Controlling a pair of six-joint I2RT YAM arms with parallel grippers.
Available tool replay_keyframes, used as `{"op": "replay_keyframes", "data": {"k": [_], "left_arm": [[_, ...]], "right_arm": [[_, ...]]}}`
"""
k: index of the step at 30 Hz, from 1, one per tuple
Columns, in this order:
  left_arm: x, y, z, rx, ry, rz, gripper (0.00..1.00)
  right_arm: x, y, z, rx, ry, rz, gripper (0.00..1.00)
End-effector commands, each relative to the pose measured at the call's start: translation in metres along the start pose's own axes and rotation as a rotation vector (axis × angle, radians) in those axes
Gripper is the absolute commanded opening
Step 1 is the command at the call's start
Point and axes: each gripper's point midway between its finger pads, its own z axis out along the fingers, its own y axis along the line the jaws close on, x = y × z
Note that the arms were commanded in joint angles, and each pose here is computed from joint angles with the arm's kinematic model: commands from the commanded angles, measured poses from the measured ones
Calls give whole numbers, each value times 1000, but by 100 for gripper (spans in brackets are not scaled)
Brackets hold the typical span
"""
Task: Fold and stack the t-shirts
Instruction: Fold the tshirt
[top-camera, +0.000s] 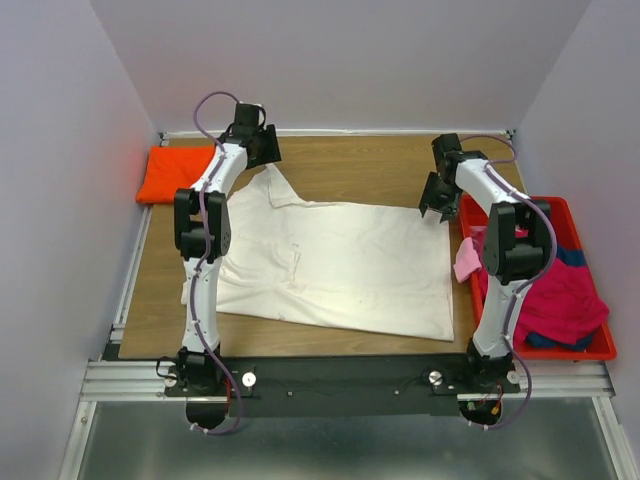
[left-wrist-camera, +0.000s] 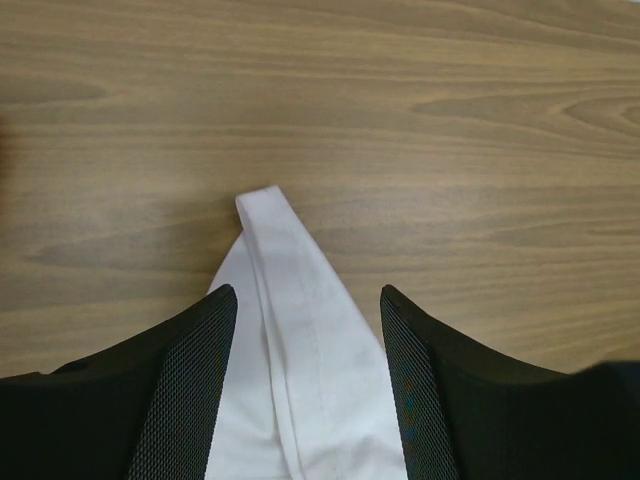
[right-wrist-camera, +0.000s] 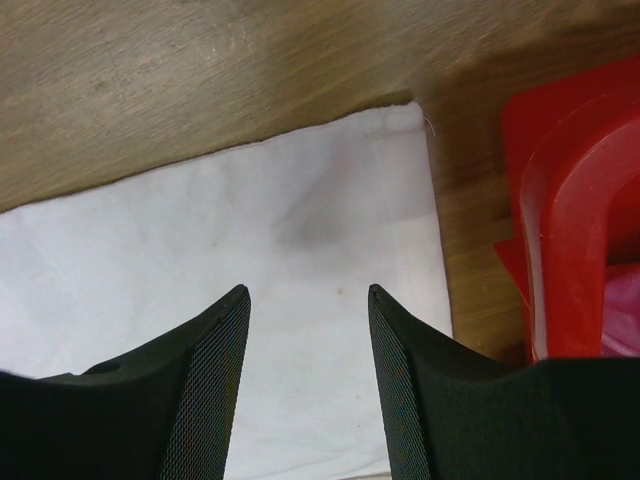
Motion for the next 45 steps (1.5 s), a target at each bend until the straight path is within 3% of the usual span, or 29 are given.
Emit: {"op": "replay_keyframes", "data": {"k": [1,6,29,33,38,45], "left_arm": [[-13,4,25,-10,-71,-13,66],[-16,7,36,-24,-91,-22,60],[-1,29,58,-119,-86,-56,56],[1,29,61,-114,-81,-51,44],[3,29,60,-114,-73,-45,14],[-8,31,48,-119,-90,-44,0]], "right_arm": [[4,1,-3,-14,3,16,57],[5,2,-8,-22,0,14,57],[13,0,-3,-25,27,-3,56],[15,0,-1,-20,35,-4,56],[18,-4,1,-2,38,1,56],[10,-11,1,26,13,15,56]]}}
